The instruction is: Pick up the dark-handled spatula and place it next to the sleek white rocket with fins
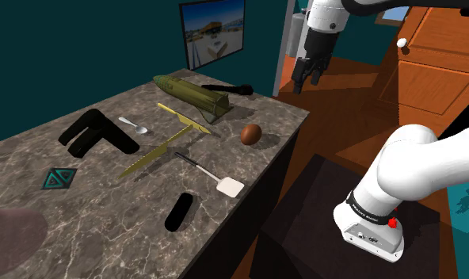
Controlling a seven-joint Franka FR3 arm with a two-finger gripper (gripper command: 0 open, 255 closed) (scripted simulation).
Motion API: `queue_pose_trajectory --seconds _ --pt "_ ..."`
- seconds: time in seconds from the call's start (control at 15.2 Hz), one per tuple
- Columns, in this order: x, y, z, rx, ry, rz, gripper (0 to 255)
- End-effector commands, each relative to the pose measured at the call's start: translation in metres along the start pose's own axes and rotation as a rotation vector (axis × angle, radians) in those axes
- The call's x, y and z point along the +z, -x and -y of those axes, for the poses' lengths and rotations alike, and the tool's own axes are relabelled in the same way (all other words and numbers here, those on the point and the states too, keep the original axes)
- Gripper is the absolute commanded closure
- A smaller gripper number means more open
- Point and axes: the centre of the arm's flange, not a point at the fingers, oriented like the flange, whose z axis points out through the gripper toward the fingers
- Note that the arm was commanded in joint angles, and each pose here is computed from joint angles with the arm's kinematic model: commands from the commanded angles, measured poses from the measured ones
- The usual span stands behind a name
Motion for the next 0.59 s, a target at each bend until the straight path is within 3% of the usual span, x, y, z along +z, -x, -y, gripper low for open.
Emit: queue_pose_trajectory --seconds 0.0,0.53 --pt "0.000 0.000 0.000 0.000 0.000 0.000 0" --pt "0.056 -0.034 0.082 -0.055 -0.001 -0.008 0"
